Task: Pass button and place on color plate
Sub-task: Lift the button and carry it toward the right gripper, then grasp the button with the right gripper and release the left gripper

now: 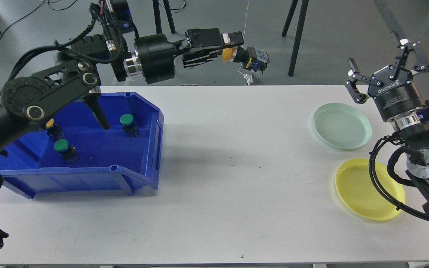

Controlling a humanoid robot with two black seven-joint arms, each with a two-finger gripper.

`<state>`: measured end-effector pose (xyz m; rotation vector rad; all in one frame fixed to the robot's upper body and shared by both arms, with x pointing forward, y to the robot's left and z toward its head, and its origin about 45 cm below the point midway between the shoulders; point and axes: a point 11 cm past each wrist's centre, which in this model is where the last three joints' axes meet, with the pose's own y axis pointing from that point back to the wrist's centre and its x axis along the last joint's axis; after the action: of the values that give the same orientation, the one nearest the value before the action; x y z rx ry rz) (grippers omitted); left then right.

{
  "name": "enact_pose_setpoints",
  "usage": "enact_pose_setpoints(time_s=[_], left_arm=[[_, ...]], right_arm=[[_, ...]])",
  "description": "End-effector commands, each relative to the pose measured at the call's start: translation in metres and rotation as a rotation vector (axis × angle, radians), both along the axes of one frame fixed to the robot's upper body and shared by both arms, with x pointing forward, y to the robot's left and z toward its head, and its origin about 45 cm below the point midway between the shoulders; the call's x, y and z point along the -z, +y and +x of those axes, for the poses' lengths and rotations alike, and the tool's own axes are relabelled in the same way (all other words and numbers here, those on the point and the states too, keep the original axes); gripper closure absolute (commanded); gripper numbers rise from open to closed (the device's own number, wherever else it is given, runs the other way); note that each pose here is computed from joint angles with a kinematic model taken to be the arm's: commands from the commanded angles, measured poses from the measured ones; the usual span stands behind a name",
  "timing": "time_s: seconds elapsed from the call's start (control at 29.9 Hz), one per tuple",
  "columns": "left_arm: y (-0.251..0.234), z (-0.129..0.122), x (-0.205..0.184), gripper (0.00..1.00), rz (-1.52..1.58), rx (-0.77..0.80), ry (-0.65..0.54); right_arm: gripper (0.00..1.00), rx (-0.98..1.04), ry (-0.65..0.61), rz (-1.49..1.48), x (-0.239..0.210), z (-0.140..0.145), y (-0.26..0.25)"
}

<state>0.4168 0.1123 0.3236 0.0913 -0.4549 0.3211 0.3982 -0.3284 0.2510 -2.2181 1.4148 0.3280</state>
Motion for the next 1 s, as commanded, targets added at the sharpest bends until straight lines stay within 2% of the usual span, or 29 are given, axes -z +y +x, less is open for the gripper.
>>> enact_pose_setpoints(time_s=[0.0,0.2,0.37,0.74,0.97], left_arm=[[-0.011,-0.006,0.024,0.78,-0.019,0.006,0.059],[-0.012,-0.009,0.032,0.78,-0.035,0.003,0.085],[-0.011,-0.009,0.031,0.78,-0.038,0.002,0.086],[0.001,-0.010,0.051,0.77,-0.023,-0.032,0.125],[0.003,-0.009,0.051,0.77,-0.024,-0.038,0.126]], right_arm=[[0.01,-0.072,-0.025,-0.103,0.009,-0.007,0.026],[0.01,-0.204,-0.007,-0.034,0.033,-0.012,0.109],[0.01,-0.250,-0.013,-0.024,0.037,-0.015,0.143],[0.01,-0.329,-0.021,-0.050,0.034,-0.030,0.156],[0.02,-0.347,-0.028,-0.087,0.031,-0.038,0.145]])
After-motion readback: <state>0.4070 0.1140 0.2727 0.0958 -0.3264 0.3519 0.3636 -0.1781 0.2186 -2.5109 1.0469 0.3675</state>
